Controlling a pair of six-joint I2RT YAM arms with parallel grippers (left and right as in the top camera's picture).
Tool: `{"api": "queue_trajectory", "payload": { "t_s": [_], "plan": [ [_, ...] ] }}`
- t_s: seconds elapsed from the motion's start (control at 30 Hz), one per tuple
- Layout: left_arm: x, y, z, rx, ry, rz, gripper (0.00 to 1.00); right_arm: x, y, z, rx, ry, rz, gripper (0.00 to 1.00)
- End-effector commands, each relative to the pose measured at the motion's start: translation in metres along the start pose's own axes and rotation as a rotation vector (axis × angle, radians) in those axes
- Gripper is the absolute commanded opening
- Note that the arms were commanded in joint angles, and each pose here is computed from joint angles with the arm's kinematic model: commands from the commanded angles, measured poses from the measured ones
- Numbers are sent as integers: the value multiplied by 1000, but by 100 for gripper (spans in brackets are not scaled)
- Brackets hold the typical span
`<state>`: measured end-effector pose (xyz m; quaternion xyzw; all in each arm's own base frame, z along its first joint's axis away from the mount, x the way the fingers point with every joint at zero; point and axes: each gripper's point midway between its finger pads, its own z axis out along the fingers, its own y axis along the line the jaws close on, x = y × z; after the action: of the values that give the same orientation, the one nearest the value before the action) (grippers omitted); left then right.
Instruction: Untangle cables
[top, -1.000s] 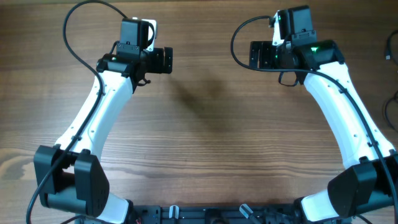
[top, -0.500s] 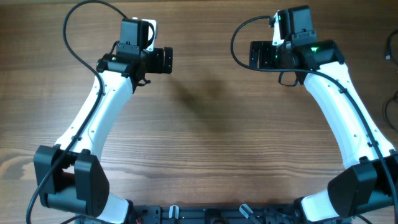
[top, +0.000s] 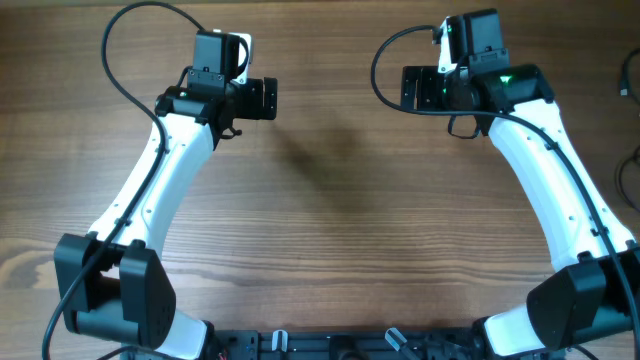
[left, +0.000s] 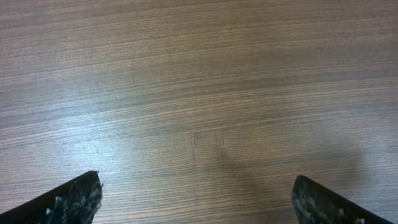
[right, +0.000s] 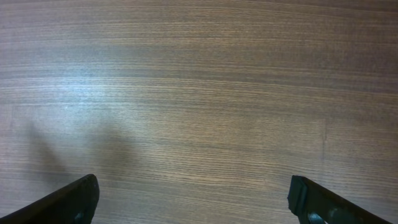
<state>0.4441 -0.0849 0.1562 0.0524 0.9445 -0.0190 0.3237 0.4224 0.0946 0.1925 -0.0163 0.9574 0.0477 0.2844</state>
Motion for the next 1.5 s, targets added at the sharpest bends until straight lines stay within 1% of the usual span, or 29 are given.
{"api": "queue_trajectory", "payload": {
  "t_s": [0.0,0.2,0.3,0.43,0.53,0.6,0.67,0.77,0.93,1.1,1.3,1.47],
  "plan": [
    [0,1,4,-13,4,14,100,2,3,5,-12,12,3,100],
    [-2,2,3,-13,-5,3,100,2,3,5,-12,12,2,100],
    [-11,2,-1,-11,-39,-8,100,2,3,5,-12,12,2,100],
    [-18,6,-10,-29,-73,-59,100,2,3,5,-12,12,3,100],
    [-21,6,-16,-27,-89,-61,100,2,3,5,-12,12,2,100],
    [-21,6,-21,-23,-122,-78,100,2,3,5,-12,12,3,100],
    [-18,7,-27,-11,-193,-114,100,2,3,5,-12,12,2,100],
    [3,9,-33,1,-274,-147,100,2,3,5,-12,12,2,100],
    [45,21,-48,4,-345,-205,100,2,3,5,-12,12,2,100],
    [71,25,-62,12,-415,-216,100,2,3,5,-12,12,2,100],
    [99,31,-85,20,-532,-238,100,2,3,5,-12,12,2,100],
    [120,43,-106,5,-641,-294,100,2,3,5,-12,12,3,100]
  ]
}}
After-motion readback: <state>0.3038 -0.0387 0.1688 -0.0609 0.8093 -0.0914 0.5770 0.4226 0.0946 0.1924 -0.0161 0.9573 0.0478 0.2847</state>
